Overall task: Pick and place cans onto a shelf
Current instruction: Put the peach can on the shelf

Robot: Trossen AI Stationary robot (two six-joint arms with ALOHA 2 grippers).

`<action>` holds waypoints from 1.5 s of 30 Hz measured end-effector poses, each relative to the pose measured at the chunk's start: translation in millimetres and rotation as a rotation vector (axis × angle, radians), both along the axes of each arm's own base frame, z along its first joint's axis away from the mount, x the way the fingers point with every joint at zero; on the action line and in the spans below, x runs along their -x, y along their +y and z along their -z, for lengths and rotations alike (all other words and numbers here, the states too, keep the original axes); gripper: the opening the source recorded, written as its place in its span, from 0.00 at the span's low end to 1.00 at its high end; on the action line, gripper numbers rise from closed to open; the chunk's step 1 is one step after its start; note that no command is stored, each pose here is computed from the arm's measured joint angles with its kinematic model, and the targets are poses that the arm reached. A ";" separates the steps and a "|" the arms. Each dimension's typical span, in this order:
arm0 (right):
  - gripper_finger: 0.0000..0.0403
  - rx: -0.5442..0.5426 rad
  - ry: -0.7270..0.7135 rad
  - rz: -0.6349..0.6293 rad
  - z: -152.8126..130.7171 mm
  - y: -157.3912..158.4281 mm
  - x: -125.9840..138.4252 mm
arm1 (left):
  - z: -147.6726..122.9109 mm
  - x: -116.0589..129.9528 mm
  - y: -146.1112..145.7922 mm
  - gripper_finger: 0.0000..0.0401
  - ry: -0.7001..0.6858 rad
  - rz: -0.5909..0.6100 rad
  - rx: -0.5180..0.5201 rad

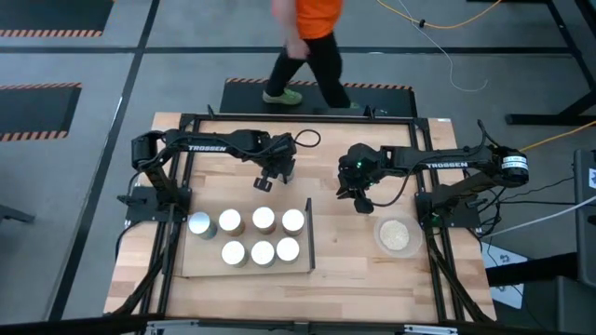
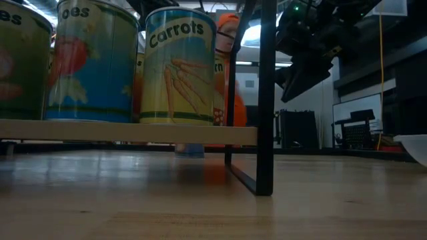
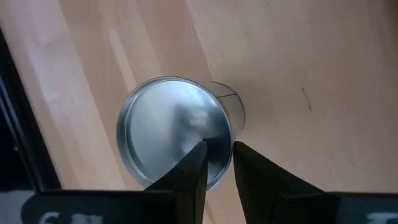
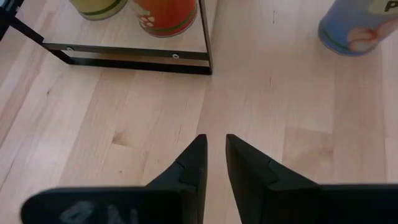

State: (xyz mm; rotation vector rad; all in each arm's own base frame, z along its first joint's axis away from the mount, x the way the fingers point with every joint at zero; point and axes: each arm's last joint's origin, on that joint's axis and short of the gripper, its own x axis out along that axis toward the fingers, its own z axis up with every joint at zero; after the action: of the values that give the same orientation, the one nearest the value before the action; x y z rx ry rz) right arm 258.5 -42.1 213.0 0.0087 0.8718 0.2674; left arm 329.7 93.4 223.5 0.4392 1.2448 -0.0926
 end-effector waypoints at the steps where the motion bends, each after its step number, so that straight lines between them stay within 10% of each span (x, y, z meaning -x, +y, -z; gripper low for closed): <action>1: 0.16 0.000 0.000 0.000 0.0 0.0 0.0 | 0.0 -0.1 0.1 0.18 -0.002 0.000 0.000; 26: 0.16 0.002 -0.008 0.000 -0.4 -0.2 -0.6 | -4.0 -2.3 -14.4 0.00 -0.015 -0.167 -0.060; 45: 0.16 0.000 0.001 0.000 0.1 -0.1 0.1 | -125.1 3.3 -65.3 0.00 -0.134 -0.310 -0.041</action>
State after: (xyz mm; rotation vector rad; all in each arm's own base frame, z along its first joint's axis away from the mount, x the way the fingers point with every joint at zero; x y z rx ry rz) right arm 258.4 -42.2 213.0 0.0091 0.8727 0.2671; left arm 326.4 28.0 348.6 0.2783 1.1703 0.2230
